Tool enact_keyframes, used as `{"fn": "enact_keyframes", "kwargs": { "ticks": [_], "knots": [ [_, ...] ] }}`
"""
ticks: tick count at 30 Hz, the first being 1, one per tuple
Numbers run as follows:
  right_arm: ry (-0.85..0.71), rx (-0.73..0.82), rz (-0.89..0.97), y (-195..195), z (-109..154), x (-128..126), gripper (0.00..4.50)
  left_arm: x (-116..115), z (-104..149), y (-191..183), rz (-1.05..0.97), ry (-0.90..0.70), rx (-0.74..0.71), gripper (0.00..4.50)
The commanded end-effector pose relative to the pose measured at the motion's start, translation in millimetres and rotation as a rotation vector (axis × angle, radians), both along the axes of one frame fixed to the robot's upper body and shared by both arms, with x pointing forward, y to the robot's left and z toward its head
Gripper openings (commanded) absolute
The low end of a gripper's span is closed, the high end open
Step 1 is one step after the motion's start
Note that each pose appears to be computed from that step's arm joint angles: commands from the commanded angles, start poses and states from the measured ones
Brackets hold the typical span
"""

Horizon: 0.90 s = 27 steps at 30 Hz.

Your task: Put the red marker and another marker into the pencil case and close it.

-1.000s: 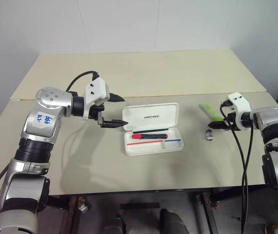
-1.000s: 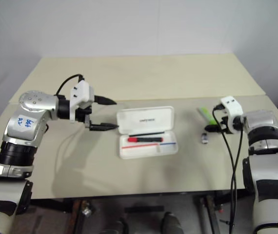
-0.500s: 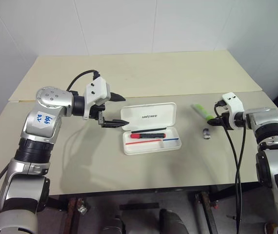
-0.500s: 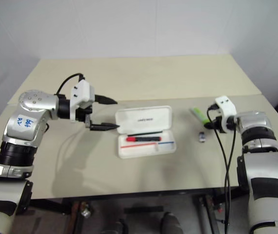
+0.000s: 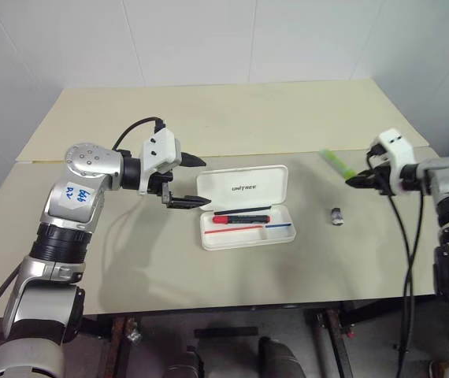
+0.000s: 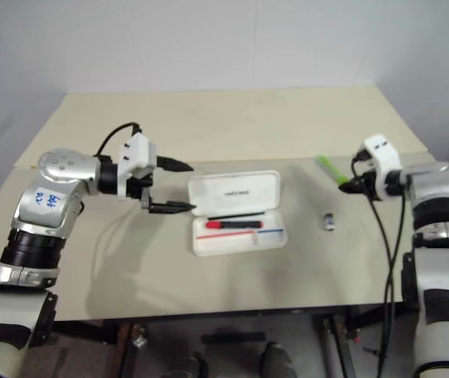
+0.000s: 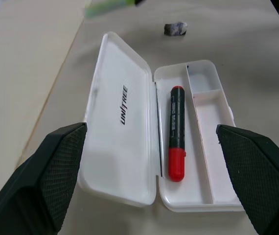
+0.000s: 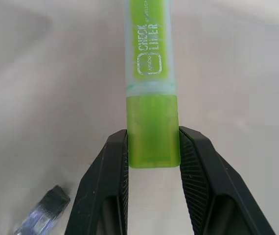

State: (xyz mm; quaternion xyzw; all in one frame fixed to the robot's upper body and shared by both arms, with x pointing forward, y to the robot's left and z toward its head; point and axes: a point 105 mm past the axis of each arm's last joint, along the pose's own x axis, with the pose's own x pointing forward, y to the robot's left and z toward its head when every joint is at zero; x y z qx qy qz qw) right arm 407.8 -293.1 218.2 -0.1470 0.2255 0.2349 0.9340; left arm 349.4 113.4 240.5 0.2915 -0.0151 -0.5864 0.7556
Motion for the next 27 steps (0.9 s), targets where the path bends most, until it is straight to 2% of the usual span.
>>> {"fn": "enact_keyframes", "kwargs": {
  "ticks": [1,4,7,10,13,17,21,27],
  "knots": [
    [-0.061,0.021,0.087,5,28,-20,1.09,-1,7,1,-0.023,-0.030,-0.012,4.50],
    [-0.085,0.004,0.169,15,37,-43,1.09,1,3,3,-0.025,-0.026,-0.008,4.50],
    [-0.110,-0.063,0.362,37,39,-77,1.09,2,-2,7,-0.024,-0.012,-0.011,4.50],
    [-0.095,-0.117,0.521,54,33,-106,1.09,-1,-5,10,-0.043,0.013,-0.032,4.50],
    [-0.078,-0.197,0.615,67,21,-119,1.09,0,-11,16,-0.029,0.032,-0.029,4.50],
    [-0.075,-0.243,0.772,102,4,-123,1.09,0,-21,27,-0.003,0.050,-0.020,4.50],
    [-0.089,-0.236,0.845,121,-2,-119,1.09,-1,-28,33,0.008,0.049,0.011,4.50],
    [-0.104,-0.318,0.981,147,-23,-100,1.09,-7,-41,41,0.016,0.055,0.049,4.50]
  ]
}}
